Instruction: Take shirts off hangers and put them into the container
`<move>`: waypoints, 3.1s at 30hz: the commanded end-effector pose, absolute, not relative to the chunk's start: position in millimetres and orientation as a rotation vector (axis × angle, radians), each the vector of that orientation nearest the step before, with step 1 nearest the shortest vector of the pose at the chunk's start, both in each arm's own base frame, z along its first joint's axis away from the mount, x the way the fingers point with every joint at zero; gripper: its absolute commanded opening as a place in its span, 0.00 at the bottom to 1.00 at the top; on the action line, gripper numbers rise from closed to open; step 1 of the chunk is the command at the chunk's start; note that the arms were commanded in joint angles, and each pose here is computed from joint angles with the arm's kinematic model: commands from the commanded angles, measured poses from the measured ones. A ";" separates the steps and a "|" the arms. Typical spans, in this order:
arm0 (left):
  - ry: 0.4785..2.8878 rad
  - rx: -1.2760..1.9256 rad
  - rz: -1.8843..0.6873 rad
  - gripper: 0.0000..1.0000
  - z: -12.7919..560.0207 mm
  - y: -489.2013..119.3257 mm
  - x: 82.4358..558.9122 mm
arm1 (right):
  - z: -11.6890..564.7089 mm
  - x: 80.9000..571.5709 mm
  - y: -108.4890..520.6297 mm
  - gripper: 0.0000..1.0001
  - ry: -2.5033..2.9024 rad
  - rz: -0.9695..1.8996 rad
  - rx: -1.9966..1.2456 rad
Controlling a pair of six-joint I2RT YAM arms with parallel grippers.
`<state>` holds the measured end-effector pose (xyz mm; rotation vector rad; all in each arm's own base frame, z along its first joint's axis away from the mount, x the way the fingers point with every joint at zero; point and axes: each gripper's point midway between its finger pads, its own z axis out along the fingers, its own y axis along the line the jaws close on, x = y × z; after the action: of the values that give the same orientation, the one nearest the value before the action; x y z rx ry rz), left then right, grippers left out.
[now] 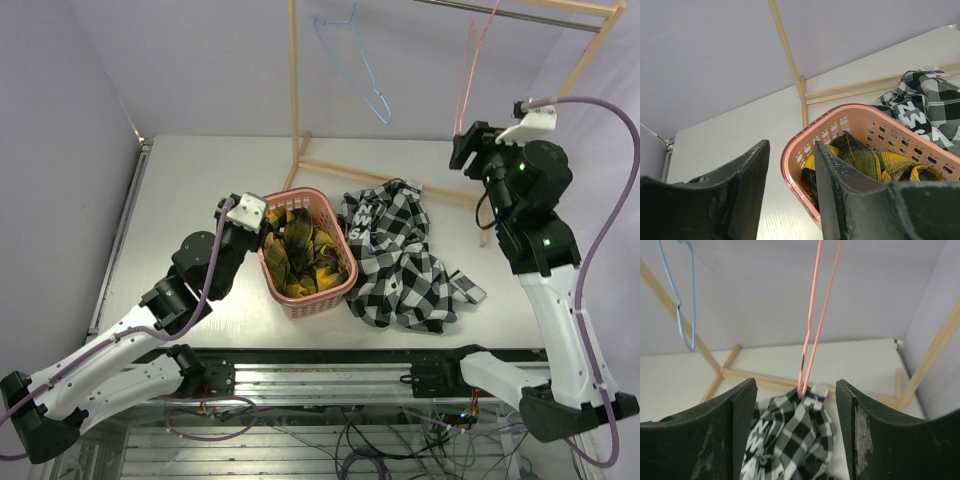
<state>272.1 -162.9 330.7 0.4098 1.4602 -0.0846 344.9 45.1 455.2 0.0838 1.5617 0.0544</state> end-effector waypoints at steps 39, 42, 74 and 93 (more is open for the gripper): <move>1.447 0.350 -0.089 0.51 341.5 -158.2 272.9 | 106.6 279.3 115.4 0.93 2.400 0.480 0.148; 1.450 0.351 -0.085 0.51 340.5 -158.3 273.6 | 96.0 287.6 118.2 0.94 2.419 0.451 0.137; 1.484 0.374 -0.079 0.51 330.5 -166.6 279.4 | 79.1 293.8 157.9 0.00 2.437 0.372 -0.097; 1.474 0.358 -0.106 0.51 335.8 -165.9 276.5 | 437.6 259.2 191.6 0.00 1.690 0.646 -0.319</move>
<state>279.9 -165.9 314.8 0.3979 1.5133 -0.0583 270.0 177.6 374.9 -0.2111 1.8151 0.5861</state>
